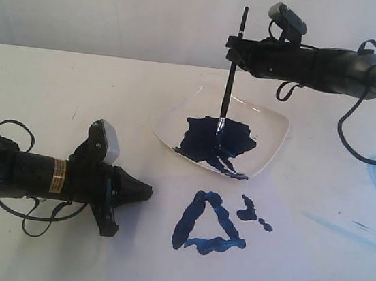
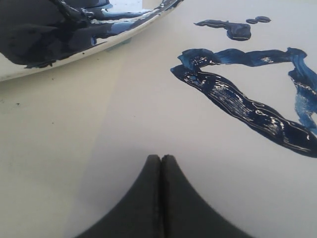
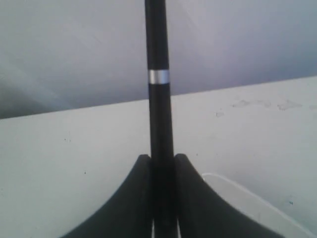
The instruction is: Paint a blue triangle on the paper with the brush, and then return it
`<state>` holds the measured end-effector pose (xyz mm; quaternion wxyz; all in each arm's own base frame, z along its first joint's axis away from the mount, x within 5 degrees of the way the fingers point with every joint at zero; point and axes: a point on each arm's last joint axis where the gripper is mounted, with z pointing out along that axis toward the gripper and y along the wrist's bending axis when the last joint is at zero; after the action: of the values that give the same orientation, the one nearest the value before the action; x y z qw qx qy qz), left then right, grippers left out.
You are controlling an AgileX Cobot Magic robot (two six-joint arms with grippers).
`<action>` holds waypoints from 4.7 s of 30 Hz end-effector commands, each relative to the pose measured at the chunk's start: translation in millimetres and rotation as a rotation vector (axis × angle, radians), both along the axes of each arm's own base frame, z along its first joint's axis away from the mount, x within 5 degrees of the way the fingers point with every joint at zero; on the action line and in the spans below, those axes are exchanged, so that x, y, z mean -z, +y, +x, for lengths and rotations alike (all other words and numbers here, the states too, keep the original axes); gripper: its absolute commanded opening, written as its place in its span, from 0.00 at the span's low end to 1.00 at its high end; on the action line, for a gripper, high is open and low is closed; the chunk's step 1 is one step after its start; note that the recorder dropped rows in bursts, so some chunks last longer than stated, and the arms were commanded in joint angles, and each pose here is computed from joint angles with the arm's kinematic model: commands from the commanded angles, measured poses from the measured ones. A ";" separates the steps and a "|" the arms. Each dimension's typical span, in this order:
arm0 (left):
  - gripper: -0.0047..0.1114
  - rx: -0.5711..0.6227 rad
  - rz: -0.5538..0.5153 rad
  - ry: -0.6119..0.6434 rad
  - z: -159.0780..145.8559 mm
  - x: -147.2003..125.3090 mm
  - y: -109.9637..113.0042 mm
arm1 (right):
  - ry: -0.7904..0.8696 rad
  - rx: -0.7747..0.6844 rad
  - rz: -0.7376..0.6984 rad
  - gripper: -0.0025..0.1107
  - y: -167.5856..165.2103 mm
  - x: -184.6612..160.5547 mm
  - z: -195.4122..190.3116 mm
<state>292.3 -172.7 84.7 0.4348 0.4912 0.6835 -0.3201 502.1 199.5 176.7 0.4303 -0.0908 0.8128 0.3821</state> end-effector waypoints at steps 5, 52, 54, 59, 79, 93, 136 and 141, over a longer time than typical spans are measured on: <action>0.04 0.003 0.005 0.002 -1.4 -0.1 0.4 | 0.026 -0.001 -0.120 0.02 -11.8 7.2 1.8; 0.04 0.010 -0.018 -0.003 -1.8 -2.6 -0.6 | 0.093 -0.049 -0.052 0.36 -5.2 29.1 1.8; 0.04 0.010 -0.033 -0.008 -1.6 -4.6 -1.2 | 0.035 -0.067 -0.095 0.36 -8.4 4.7 -0.8; 0.04 -0.003 -0.068 -0.115 3.7 -36.7 4.5 | 0.031 -0.055 -0.251 0.29 -58.3 -40.4 -3.6; 0.04 -0.685 -0.335 -0.436 -78.8 -165.5 126.4 | -0.503 0.282 -0.264 0.02 -190.4 -195.5 -255.7; 0.04 -0.948 -0.303 -0.435 -141.9 -150.4 148.1 | -0.723 0.607 -0.284 0.02 -186.5 -169.6 -413.4; 0.04 -1.267 0.038 -0.269 -202.1 -127.3 179.6 | -0.580 0.673 -0.173 0.02 -191.6 -142.4 -409.4; 0.04 -1.289 -0.026 -0.293 -219.1 -103.8 178.8 | -0.580 0.673 -0.173 0.02 -191.6 -142.4 -409.4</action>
<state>81.5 6.1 203.1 0.6298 0.0287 0.7730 0.0709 91.5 8.7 320.7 0.7332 0.0379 0.6694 0.1141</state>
